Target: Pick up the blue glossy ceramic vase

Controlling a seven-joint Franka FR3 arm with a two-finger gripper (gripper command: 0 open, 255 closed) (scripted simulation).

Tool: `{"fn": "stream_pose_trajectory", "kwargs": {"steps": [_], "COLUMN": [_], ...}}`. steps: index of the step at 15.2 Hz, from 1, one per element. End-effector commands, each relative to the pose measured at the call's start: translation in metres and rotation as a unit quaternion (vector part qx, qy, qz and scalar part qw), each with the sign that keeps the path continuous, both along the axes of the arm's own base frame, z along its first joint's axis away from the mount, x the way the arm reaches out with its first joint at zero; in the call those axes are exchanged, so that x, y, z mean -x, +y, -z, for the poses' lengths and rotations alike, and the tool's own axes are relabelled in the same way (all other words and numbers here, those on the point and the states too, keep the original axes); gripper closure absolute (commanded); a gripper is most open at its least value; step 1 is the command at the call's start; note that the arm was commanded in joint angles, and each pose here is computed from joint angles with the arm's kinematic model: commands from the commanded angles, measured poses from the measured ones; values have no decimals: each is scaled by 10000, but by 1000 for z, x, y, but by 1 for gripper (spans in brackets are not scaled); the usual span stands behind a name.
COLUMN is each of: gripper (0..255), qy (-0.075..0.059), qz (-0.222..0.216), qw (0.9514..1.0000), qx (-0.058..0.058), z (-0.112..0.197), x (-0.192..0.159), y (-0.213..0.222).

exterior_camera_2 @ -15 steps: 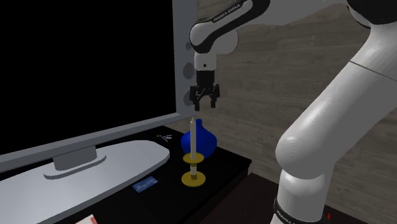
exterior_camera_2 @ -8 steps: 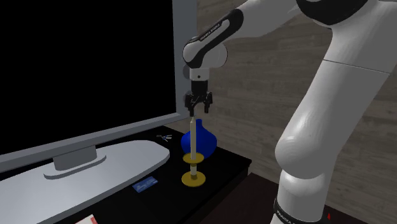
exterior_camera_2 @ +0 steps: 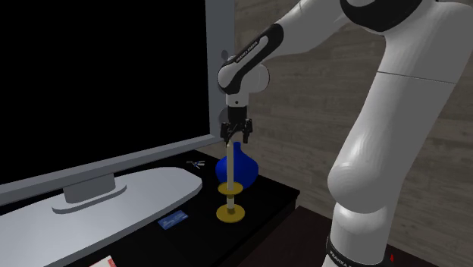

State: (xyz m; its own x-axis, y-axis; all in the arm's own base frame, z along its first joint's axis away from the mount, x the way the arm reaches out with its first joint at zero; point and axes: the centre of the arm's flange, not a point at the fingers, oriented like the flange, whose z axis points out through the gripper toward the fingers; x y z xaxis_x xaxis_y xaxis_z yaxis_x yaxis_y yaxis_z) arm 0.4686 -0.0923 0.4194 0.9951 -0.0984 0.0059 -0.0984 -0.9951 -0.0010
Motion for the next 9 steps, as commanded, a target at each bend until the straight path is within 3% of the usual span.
{"fn": "stream_pose_trajectory", "kwargs": {"steps": [1, 2, 9], "gripper": [0, 255, 255], "qy": [-3, -3, -4], "qz": [0, 0, 0], "qw": [10000, 10000, 10000], "qx": [1, 0, 0], "z": [4, 4, 4], "x": [1, 0, 0], "y": [0, 0, -1]}}
